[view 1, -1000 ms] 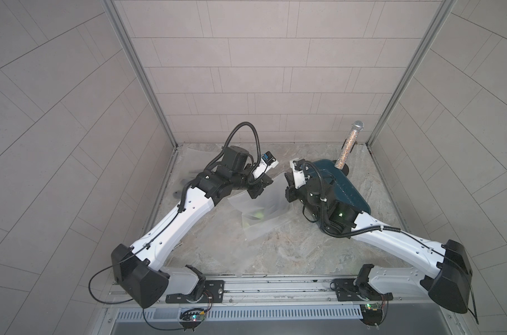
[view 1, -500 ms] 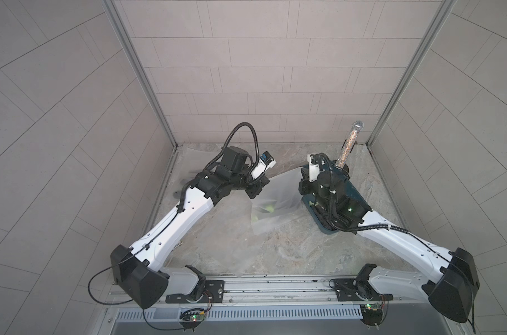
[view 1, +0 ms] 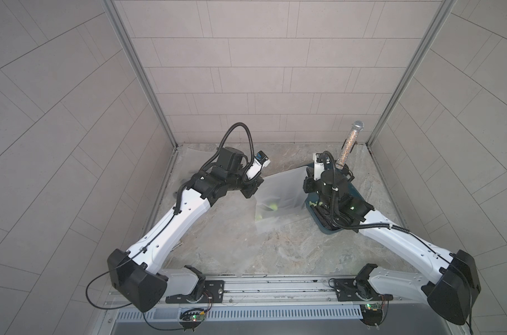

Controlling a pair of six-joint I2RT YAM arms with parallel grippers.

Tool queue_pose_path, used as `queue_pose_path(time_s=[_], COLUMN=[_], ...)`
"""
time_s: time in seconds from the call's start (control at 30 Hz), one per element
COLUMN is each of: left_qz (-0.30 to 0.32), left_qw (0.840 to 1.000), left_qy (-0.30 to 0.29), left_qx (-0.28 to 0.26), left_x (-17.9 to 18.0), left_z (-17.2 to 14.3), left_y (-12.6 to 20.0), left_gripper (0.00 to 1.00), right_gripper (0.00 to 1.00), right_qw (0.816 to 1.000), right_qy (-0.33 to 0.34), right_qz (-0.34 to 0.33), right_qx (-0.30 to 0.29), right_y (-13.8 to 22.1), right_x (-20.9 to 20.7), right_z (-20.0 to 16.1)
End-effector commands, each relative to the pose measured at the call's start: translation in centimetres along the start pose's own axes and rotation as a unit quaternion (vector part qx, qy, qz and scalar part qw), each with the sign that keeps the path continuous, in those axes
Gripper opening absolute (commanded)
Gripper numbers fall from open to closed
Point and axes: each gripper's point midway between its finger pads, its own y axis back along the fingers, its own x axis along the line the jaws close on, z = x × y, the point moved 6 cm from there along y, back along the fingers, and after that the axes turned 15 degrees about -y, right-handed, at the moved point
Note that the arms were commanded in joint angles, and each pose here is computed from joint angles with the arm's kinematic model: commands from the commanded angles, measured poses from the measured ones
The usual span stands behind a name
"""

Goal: Place the eggplant in a zip-top bag and seal the zipper
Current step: Zip the zipper on the zipper food storage bag.

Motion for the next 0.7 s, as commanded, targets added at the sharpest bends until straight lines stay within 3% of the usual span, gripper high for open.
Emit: queue_pose_path(time_s=[0.0,0.47,0.67], left_qz=[0.027,0.062,0.117], left_qw=[0.998,0.995,0.989], left_qy=[0.019,0.034,0.055], left_qx=[0.055,0.064,0.069], left_x=[0.3,1.3,2.7], left_z=[-2.4,-3.1,-3.0], left_y=[1.6,2.1,2.3], left_gripper=[0.1,0.1,0.09], right_gripper=[0.0,0.0,0.0], right_qw=[0.994,0.993,0.996], right_qy=[-0.011,-0.011,-0.016], right_qz=[-0.103,-0.114,-0.086], right_qx=[-0.038,-0.038,-0.03], right_y=[0.3,0.1,-0.1], right_x=[-3.7,-3.8,-3.0], right_z=[1.2,1.2,1.3])
